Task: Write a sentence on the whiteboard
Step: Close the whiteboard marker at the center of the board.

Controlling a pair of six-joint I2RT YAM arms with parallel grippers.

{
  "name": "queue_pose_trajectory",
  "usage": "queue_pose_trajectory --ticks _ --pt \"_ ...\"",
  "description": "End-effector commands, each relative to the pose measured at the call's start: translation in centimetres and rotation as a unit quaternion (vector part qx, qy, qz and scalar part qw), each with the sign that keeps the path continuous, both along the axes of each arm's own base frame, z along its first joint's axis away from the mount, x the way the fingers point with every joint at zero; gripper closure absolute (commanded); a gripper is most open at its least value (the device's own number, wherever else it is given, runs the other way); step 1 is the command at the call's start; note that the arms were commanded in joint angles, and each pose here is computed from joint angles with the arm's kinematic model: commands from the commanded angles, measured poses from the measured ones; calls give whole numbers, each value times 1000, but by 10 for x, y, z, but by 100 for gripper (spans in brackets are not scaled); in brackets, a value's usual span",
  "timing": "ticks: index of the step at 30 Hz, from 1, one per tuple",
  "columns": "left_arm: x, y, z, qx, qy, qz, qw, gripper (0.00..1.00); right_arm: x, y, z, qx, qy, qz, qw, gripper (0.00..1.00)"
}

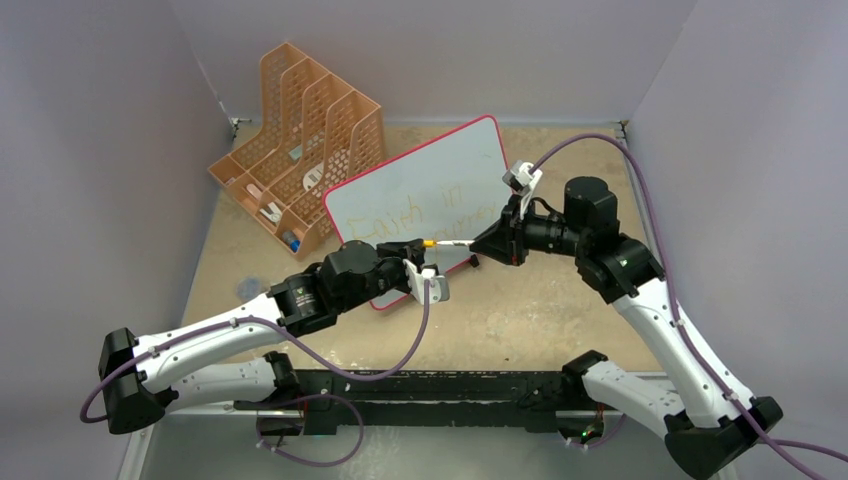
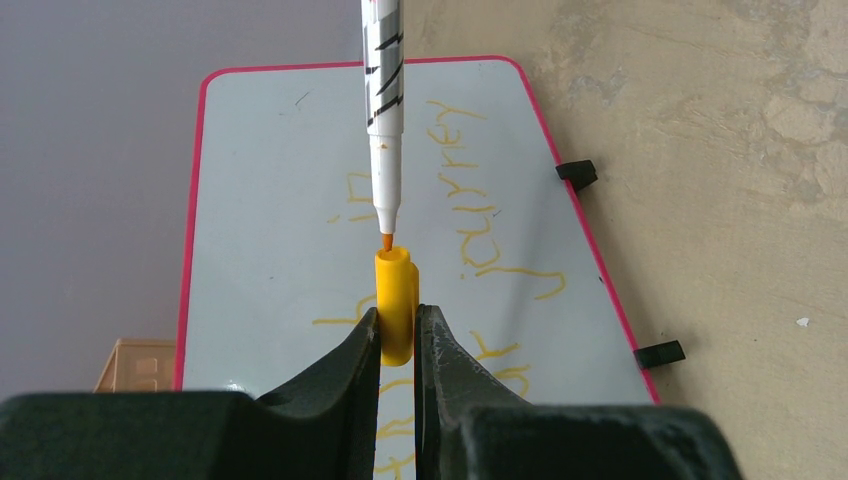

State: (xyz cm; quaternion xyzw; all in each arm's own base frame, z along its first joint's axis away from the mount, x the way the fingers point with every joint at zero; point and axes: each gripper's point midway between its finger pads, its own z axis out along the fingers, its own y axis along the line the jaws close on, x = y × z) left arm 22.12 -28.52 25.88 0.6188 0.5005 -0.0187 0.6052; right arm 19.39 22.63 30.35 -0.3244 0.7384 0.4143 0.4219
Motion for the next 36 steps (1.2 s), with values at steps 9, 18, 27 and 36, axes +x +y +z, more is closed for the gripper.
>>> queue_pose_trajectory --ticks 9,18,27,36 --pt "0 -8 30 -40 -10 -12 999 100 1 5 12 16 -13 13 1000 100" --pt "-3 -14 32 -32 -1 -26 999 100 3 7 9 13 -7 15 1000 100" --pt "-7 -22 34 -20 21 -44 999 100 7 8 5 7 -3 11 1000 100" --pt "-15 -31 44 -34 42 -67 996 100 6 11 3 12 -1 24 1000 100"
